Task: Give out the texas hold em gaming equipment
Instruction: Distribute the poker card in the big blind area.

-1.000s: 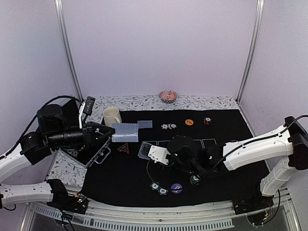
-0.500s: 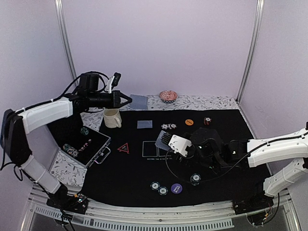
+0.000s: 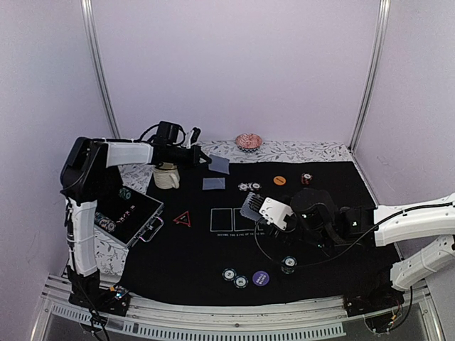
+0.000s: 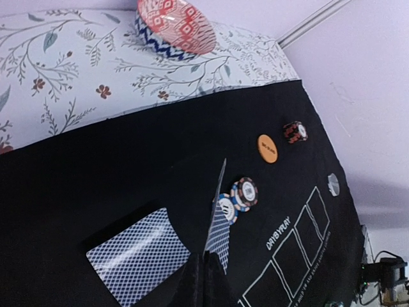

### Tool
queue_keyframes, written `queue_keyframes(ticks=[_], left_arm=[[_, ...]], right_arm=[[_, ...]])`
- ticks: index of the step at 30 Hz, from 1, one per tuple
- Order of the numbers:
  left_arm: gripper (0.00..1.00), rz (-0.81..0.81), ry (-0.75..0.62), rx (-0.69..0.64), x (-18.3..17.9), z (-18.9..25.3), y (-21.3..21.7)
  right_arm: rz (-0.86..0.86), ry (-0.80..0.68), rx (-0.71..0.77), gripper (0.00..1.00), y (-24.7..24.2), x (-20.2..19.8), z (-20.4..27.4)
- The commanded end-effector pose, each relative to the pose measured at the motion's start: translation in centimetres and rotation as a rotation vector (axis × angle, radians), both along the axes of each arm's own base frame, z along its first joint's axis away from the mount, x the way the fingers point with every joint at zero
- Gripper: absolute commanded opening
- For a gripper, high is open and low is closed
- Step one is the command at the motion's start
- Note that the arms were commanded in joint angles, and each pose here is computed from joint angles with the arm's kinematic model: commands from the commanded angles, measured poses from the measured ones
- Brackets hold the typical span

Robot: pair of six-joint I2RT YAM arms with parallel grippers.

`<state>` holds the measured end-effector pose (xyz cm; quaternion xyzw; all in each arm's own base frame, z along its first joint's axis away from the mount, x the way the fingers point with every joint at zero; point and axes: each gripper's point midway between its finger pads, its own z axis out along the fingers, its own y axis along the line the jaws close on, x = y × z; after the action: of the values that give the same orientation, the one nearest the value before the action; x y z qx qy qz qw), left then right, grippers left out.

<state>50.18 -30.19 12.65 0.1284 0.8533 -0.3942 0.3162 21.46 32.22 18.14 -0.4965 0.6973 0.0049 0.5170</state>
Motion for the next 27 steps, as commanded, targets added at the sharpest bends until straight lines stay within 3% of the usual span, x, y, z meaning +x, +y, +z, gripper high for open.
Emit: queue_keyframes(ticks=[1,11,27], left_arm=[[0.00,0.034,0.024,0.022,1.5,-1.9,0.4],[0.00,0.060,0.095,0.065,1.3,-6.3,1.0],[0.00,0.071,0.134,0.061,0.5,-8.2,1.2]], right_arm=[[-0.029,0.000,0.014,0.59,-0.9,0.2,0.2],[-0.035,0.004,0.023,0.59,-1.3,0.1,0.2],[-0.034,-0.006,0.022,0.59,-1.4,0.1,0.6]])
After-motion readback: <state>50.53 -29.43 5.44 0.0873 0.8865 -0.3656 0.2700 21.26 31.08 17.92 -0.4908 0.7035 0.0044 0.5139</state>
